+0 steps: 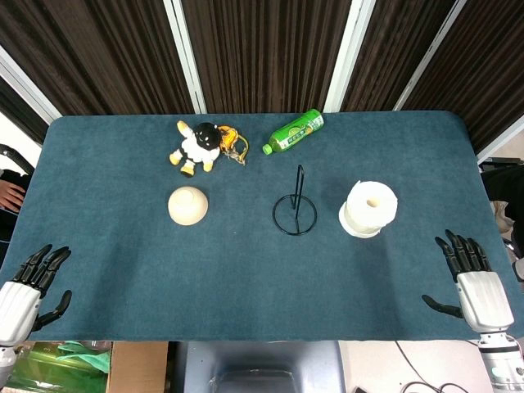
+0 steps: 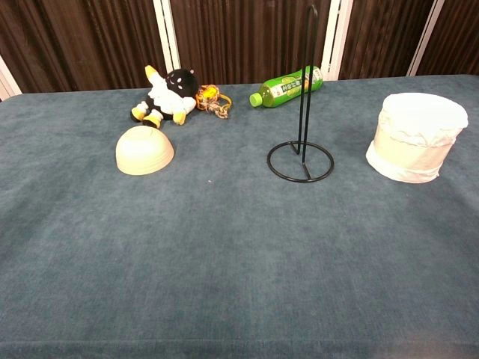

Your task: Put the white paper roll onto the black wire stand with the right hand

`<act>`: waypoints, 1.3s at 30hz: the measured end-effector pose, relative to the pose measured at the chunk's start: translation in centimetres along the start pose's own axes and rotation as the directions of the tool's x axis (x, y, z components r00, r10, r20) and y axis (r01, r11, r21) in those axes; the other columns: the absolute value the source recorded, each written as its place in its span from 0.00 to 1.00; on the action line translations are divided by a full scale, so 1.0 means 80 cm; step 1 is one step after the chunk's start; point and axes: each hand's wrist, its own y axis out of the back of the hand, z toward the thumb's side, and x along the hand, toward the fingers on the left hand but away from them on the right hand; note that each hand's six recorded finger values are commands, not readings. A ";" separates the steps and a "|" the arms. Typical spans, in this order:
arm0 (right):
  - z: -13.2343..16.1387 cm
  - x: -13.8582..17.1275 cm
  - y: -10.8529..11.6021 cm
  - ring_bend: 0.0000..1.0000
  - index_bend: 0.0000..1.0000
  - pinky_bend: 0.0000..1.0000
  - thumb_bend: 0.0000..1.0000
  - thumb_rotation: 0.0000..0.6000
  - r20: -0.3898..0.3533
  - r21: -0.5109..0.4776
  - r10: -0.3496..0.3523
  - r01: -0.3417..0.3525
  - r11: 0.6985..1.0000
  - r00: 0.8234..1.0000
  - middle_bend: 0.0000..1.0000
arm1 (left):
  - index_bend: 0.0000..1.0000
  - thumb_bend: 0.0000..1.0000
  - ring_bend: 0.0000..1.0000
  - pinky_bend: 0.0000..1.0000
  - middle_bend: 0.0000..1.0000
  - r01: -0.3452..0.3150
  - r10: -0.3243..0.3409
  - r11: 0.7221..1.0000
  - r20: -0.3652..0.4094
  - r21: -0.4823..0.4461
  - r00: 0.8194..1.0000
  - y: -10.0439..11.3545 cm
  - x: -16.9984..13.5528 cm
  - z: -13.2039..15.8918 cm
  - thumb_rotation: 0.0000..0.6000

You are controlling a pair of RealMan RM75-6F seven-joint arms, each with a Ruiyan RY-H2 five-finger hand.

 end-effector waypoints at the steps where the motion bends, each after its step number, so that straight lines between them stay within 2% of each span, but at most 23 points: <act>1: -0.001 0.000 0.001 0.00 0.00 0.00 0.18 1.00 0.002 -0.003 -0.001 0.001 1.000 1.000 0.00 | 0.05 0.47 0.02 0.14 0.09 0.014 -0.014 1.000 -0.008 0.005 1.000 -0.003 0.000 -0.001 1.00; 8: 0.001 -0.004 0.006 0.00 0.00 0.00 0.18 1.00 -0.006 -0.051 -0.017 0.017 0.999 1.000 0.00 | 0.03 0.47 0.01 0.13 0.09 0.076 -0.074 0.997 -0.059 0.024 0.996 -0.008 -0.002 -0.006 1.00; 13: -0.001 -0.012 0.008 0.00 0.00 0.00 0.14 1.00 -0.007 -0.097 -0.034 0.034 0.995 0.999 0.00 | 0.02 0.46 0.01 0.13 0.08 0.068 -0.066 0.997 -0.051 0.021 0.996 -0.006 -0.002 -0.004 1.00; 16: -0.011 -0.032 0.009 0.00 0.00 0.00 0.10 1.00 0.005 -0.179 -0.039 0.039 0.983 0.999 0.00 | 0.02 0.46 0.01 0.13 0.08 0.068 -0.066 0.997 -0.049 0.028 0.997 -0.007 -0.003 -0.005 1.00; 21: -0.039 -0.094 -0.008 0.00 0.00 0.00 0.06 1.00 0.023 -0.339 0.050 -0.039 0.940 0.998 0.00 | 0.02 0.46 0.02 0.13 0.09 0.043 -0.042 0.999 -0.042 0.028 0.998 -0.005 -0.003 -0.002 1.00; 25: -0.051 -0.146 -0.021 0.00 0.00 0.00 0.04 1.00 0.037 -0.385 0.136 -0.111 0.916 0.990 0.00 | 0.02 0.46 0.01 0.13 0.09 0.037 -0.036 0.999 -0.039 0.027 0.999 -0.005 -0.002 -0.002 1.00; 29: -0.046 -0.194 -0.027 0.00 0.00 0.00 0.02 1.00 0.033 -0.431 0.201 -0.167 0.887 0.979 0.00 | 0.02 0.46 0.01 0.13 0.09 0.035 -0.034 0.999 -0.044 0.025 0.998 -0.004 -0.001 -0.004 1.00; 32: -0.040 -0.215 -0.032 0.00 0.00 0.00 0.01 1.00 0.027 -0.424 0.235 -0.202 0.883 0.972 0.00 | 0.02 0.45 0.01 0.13 0.09 0.031 -0.029 0.999 -0.049 0.025 0.998 -0.003 0.000 -0.006 1.00; 39: -0.024 -0.235 -0.046 0.00 0.00 0.00 0.01 1.00 0.022 -0.383 0.299 -0.268 0.884 0.954 0.00 | 0.02 0.45 0.01 0.13 0.09 0.025 -0.023 0.999 -0.050 0.029 0.998 -0.001 -0.001 -0.006 1.00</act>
